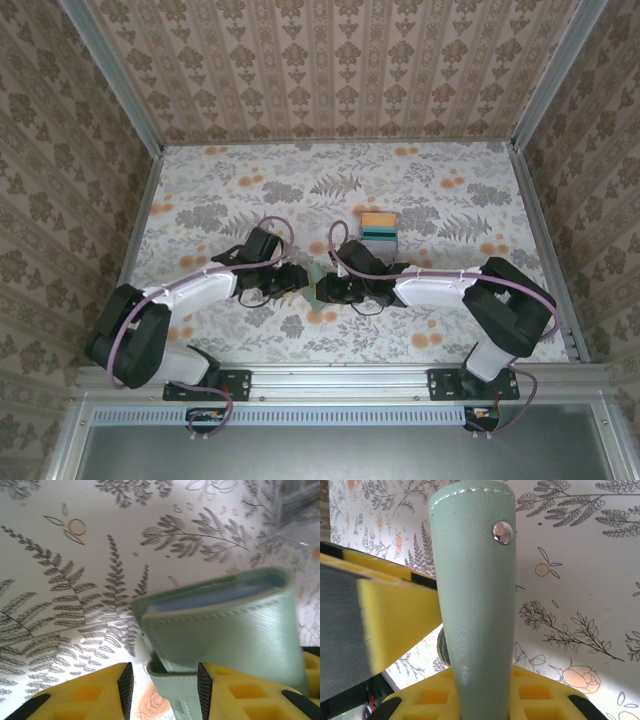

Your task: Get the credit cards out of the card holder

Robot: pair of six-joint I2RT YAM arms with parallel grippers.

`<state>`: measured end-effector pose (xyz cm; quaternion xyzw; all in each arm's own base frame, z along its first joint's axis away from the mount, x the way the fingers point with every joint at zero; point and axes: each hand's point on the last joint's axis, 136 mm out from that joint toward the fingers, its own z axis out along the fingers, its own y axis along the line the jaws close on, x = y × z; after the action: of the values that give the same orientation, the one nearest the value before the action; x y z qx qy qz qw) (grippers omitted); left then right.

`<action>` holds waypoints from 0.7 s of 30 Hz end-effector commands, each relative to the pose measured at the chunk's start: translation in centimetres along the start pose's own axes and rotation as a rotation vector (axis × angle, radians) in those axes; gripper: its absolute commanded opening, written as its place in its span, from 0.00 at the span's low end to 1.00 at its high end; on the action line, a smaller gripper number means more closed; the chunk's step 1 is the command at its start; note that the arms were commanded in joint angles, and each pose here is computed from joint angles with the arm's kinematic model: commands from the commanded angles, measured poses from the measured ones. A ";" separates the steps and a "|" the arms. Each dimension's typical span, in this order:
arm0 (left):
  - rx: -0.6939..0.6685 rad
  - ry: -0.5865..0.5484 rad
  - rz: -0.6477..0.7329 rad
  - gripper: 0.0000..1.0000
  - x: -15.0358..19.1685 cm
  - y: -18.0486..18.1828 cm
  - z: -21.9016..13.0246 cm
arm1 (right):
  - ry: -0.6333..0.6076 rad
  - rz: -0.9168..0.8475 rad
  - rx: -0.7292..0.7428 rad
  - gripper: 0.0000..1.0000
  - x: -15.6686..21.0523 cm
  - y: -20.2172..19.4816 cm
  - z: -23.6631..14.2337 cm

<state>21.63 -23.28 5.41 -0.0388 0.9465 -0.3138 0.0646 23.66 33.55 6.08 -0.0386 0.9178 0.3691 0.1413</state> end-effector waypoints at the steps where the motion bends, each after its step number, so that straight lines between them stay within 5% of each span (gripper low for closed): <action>1: -0.048 0.013 -0.004 0.39 -0.1 0.9 0.8 | -0.012 0.027 -0.037 0.25 -0.1 -0.1 0.2; 8: -0.103 0.040 -0.006 0.36 0.5 2.4 1.9 | -0.025 0.052 -0.063 0.38 -0.3 -0.5 -0.4; 12: -0.123 0.059 0.000 0.35 0.8 2.8 2.6 | -0.031 0.075 -0.066 0.38 -0.3 -1.0 -0.5; 17: -0.124 0.063 0.009 0.34 0.8 2.6 2.6 | -0.036 0.072 -0.063 0.04 -0.3 -1.1 -0.8; 21: -0.119 0.039 0.023 0.34 0.3 1.7 1.6 | -0.037 0.055 -0.056 0.00 -0.4 -0.8 -1.0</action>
<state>21.23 -22.66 2.31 -0.0420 0.9631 -0.2635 0.0365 23.89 32.17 5.40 -0.0054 0.9087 0.3934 0.1398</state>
